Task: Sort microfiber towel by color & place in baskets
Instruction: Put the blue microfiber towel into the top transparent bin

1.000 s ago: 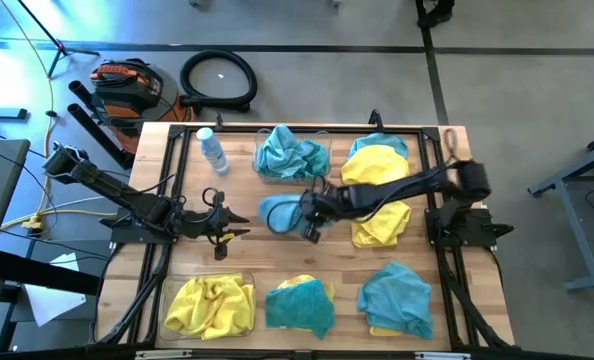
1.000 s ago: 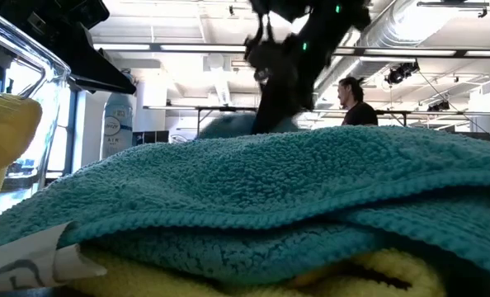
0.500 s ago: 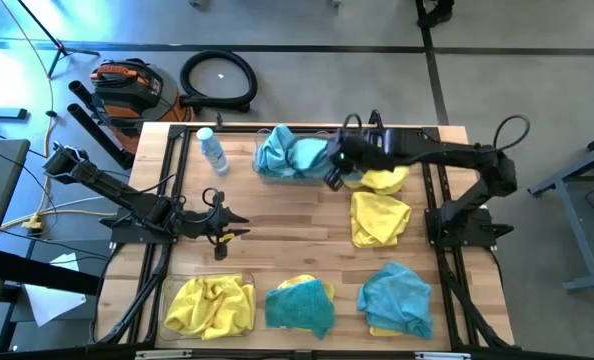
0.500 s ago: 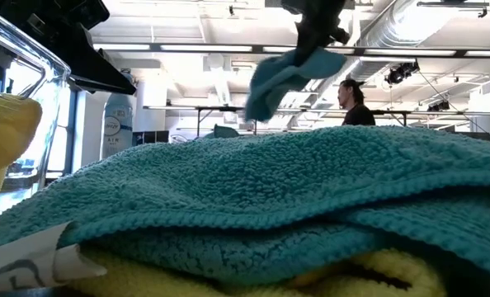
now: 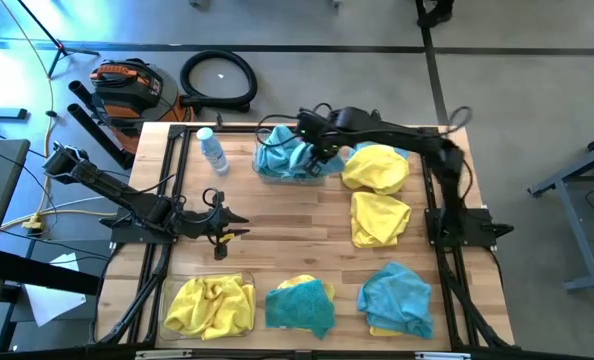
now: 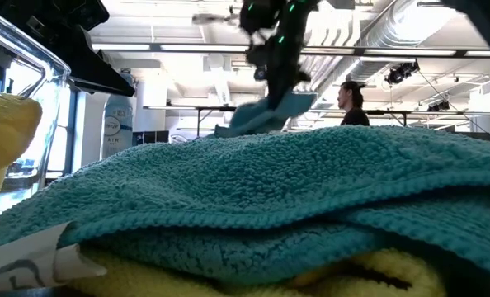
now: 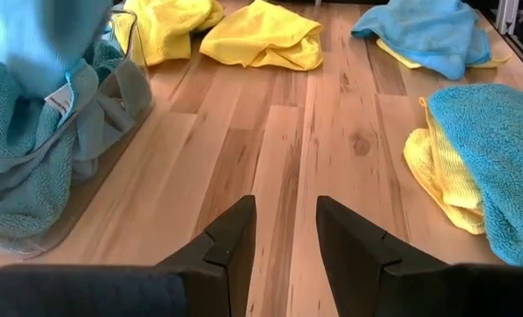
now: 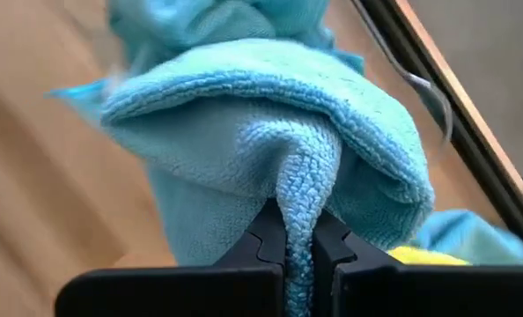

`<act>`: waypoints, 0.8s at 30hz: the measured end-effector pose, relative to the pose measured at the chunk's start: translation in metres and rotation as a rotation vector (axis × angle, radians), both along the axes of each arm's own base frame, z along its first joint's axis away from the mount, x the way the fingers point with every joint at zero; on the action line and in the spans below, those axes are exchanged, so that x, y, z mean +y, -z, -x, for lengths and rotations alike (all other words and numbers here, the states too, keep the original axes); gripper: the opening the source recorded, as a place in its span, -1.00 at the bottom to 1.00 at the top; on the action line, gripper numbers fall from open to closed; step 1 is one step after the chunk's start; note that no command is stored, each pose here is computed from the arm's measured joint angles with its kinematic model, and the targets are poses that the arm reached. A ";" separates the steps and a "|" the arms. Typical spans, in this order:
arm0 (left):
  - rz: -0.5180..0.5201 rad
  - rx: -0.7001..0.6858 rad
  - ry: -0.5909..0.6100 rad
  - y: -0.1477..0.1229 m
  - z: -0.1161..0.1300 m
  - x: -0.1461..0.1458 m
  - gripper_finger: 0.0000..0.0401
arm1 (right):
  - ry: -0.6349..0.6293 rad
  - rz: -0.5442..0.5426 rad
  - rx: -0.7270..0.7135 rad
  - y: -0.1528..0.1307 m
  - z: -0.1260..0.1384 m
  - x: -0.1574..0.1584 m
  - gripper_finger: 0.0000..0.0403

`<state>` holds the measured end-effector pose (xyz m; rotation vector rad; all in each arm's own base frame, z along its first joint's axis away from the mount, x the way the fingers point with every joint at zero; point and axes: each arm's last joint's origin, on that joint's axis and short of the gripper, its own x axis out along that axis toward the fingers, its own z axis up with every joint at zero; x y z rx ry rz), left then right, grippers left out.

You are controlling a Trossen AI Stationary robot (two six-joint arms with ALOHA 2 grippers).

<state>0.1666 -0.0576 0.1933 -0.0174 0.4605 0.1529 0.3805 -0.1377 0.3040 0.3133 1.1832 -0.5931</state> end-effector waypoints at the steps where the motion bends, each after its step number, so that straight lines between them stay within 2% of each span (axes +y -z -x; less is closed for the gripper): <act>1: 0.000 0.000 0.000 0.000 0.000 0.000 -0.45 | 0.000 0.004 0.007 0.007 -0.006 -0.006 -1.00; 9: -0.004 0.010 0.000 0.001 0.000 0.000 -0.45 | -0.061 0.107 -0.051 0.051 -0.048 -0.034 -1.00; 19: -0.016 0.038 0.000 0.003 0.002 0.001 -0.45 | 0.016 0.045 0.084 0.118 -0.059 -0.050 -1.00; 24: -0.012 0.037 0.003 0.003 0.002 0.001 -0.45 | 0.044 -0.006 0.091 0.136 -0.062 -0.052 -0.92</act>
